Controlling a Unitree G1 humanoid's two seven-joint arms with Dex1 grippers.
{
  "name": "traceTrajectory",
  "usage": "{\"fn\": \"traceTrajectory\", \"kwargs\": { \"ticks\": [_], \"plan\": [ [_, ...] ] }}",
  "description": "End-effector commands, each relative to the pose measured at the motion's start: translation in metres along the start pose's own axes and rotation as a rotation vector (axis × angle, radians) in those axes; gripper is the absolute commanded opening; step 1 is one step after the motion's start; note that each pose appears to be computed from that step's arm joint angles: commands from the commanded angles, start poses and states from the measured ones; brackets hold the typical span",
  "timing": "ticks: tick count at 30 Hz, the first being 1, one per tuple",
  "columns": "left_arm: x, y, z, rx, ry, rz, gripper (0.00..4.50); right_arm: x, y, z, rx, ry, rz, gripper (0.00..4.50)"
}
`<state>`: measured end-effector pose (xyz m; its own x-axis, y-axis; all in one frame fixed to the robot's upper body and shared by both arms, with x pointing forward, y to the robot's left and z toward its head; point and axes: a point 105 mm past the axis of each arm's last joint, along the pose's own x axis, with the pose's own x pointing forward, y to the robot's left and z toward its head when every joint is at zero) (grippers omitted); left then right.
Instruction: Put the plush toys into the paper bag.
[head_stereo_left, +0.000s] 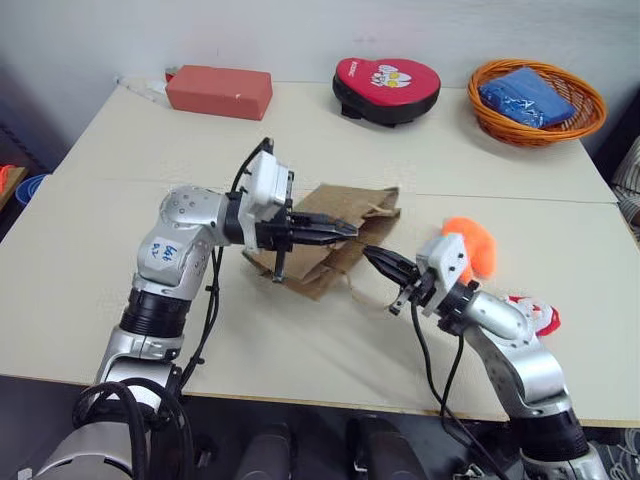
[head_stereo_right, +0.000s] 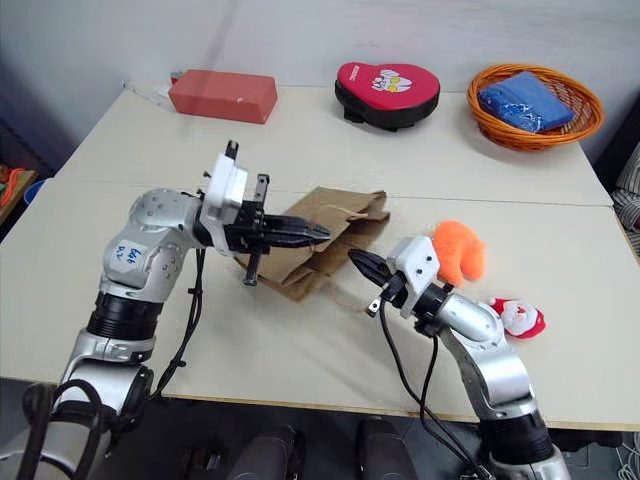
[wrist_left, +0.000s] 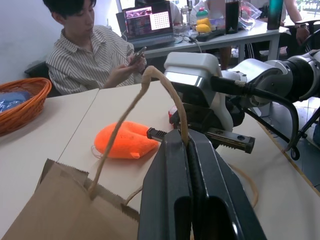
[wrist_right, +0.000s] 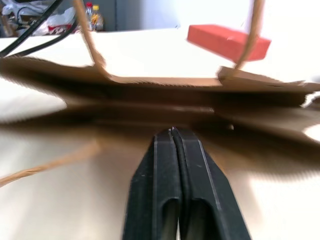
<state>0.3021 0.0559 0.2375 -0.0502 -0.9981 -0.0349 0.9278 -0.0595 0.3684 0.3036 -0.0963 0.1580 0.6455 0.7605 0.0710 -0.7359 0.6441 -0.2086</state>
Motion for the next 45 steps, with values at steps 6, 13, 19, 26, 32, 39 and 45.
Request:
{"fn": "traceTrajectory", "kwargs": {
  "ticks": [6,13,19,26,32,39,45],
  "plan": [
    [0.005,-0.003,0.013,0.051,-0.029,0.024,0.0,-0.01,0.001,0.005,-0.055,0.012,0.094,0.01],
    [0.007,-0.004,0.01,0.043,-0.028,0.029,0.0,-0.045,-0.011,0.016,-0.048,-0.022,0.146,0.01],
    [0.011,-0.006,0.005,0.035,-0.025,0.017,0.0,-0.064,-0.015,0.033,0.037,-0.084,0.188,0.01],
    [0.016,-0.007,0.007,0.025,-0.05,-0.004,0.0,-0.011,-0.012,0.016,-0.06,0.009,0.143,0.01],
    [0.021,-0.005,0.009,0.014,-0.068,-0.018,0.0,0.017,-0.007,-0.007,-0.142,0.119,0.166,0.01],
    [0.024,-0.005,0.019,-0.008,-0.142,-0.021,0.0,0.052,0.004,-0.006,-0.126,0.094,0.203,0.01],
    [0.023,0.002,0.032,-0.027,-0.206,0.015,0.0,0.069,0.005,-0.025,-0.107,0.104,0.201,0.01]
  ]
}}
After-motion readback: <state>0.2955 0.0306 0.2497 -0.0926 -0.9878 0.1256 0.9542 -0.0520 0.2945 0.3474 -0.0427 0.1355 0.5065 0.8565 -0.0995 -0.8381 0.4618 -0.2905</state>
